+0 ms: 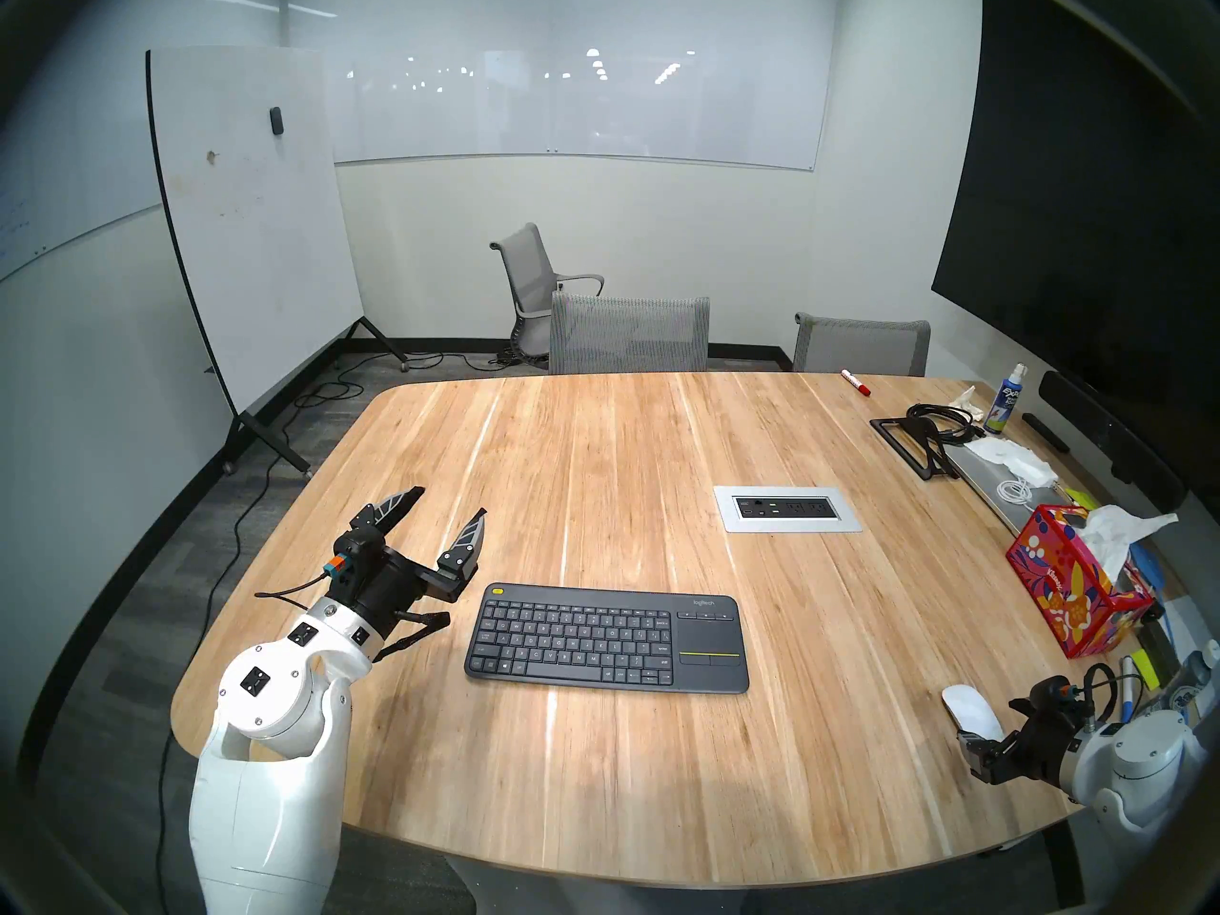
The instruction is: Put the mouse beside the keyboard
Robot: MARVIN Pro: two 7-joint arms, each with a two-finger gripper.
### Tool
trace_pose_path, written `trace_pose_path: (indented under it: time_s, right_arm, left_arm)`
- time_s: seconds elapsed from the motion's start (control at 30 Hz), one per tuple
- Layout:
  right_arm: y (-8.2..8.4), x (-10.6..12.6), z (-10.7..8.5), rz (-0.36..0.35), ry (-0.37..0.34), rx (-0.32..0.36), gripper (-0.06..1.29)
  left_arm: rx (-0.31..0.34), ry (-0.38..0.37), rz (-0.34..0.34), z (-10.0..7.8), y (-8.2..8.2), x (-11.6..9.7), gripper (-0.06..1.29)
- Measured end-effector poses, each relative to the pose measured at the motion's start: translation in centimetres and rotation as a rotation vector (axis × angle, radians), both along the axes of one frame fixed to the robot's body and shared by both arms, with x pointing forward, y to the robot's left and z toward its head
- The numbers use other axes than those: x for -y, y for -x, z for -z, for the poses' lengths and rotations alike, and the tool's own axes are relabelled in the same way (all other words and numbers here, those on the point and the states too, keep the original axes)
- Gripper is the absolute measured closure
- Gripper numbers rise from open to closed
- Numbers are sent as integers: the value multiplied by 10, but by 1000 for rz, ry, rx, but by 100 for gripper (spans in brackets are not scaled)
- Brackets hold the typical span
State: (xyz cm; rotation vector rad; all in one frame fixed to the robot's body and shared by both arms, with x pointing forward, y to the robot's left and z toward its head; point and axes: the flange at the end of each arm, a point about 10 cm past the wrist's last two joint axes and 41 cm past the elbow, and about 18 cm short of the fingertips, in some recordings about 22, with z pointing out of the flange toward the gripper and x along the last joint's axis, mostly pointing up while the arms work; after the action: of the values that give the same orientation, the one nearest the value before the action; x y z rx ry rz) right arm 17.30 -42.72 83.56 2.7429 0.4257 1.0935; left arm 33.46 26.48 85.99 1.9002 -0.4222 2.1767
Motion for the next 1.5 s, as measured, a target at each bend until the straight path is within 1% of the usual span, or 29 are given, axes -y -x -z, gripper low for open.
trace_pose_path:
  time_s: [0.23, 0.43, 0.67, 0.77, 1.0, 1.2, 1.5]
  right_arm:
    - [-6, -1, 8, -2, -22, -6, 0]
    - [-12, -4, 9, 10, -34, 0, 0]
    - [-17, 0, 14, 72, -42, 1, 0]
    - [-18, 5, 16, 111, -44, 6, 0]
    - [-19, 15, 17, 168, -46, 11, 0]
    - [-21, 17, 15, 176, -52, 11, 0]
    - [-24, 14, 13, 170, -75, -3, 0]
  left_arm:
    - [0, 0, 0, 0, 0, 0, -2]
    - [0, 0, 0, 0, 0, 0, -2]
    - [0, 0, 0, 0, 0, 0, -2]
    - [0, 0, 0, 0, 0, 0, -2]
    - [0, 0, 0, 0, 0, 0, -2]
    - [0, 0, 0, 0, 0, 0, -2]
    - [0, 0, 0, 0, 0, 0, -2]
